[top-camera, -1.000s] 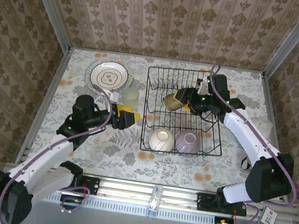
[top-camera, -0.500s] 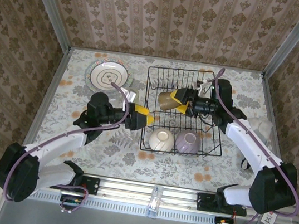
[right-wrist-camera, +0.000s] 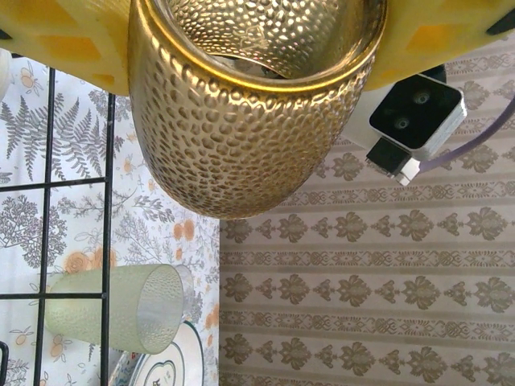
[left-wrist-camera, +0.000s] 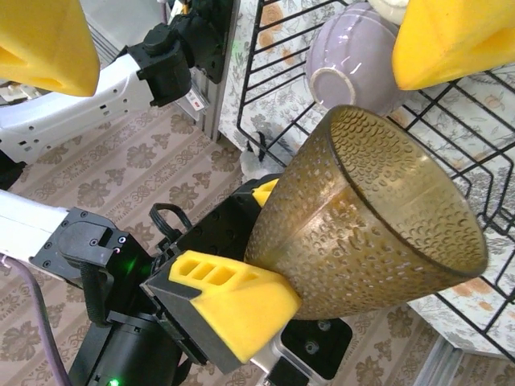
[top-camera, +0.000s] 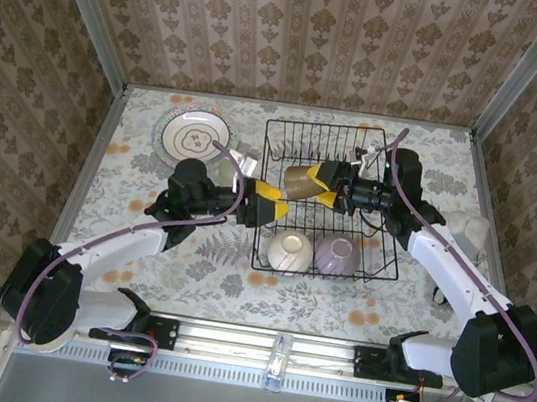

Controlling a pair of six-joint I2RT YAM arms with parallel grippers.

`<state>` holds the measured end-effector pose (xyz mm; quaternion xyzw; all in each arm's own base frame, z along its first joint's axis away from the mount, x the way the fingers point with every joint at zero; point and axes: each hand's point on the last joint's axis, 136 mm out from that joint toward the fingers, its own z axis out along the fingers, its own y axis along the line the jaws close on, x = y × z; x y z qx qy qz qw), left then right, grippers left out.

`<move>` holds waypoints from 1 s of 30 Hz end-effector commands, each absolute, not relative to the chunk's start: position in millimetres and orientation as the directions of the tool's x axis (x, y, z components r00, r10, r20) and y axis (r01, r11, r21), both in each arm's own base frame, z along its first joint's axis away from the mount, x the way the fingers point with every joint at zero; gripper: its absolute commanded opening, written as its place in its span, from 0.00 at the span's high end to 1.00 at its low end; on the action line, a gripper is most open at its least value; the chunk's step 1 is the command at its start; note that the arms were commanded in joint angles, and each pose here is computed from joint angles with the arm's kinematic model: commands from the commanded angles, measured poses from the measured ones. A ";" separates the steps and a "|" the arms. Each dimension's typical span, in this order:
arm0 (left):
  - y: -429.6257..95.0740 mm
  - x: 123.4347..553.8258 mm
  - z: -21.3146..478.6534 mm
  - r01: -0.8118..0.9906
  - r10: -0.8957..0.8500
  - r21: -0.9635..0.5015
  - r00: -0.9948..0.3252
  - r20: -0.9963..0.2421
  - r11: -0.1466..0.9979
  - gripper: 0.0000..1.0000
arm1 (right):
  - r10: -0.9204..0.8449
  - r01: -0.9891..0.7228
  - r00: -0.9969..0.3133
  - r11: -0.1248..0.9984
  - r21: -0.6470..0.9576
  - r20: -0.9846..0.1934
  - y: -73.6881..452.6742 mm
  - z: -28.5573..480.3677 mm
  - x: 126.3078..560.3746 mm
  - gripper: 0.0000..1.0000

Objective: Unload the mixed dishes from the dish rack

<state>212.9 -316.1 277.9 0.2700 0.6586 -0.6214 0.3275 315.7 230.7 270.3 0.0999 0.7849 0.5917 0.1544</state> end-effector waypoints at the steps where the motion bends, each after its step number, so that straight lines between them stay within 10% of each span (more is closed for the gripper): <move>1: -323.9 213.2 303.0 0.801 -0.081 -0.597 -0.593 -0.801 0.047 0.06 | 0.314 -0.071 -0.938 0.238 0.969 -0.146 232.0 284.9 307.0 0.53; 21: -342.6 225.7 317.1 0.771 -0.140 -0.636 -0.632 -0.763 -0.013 0.16 | 0.304 -0.088 -0.940 0.228 0.970 -0.157 231.0 284.5 301.0 0.53; 30: -345.3 227.4 326.1 0.719 -0.180 -0.689 -0.693 -0.698 -0.095 0.61 | 0.305 -0.084 -0.941 0.207 0.975 -0.146 231.9 283.9 302.6 0.53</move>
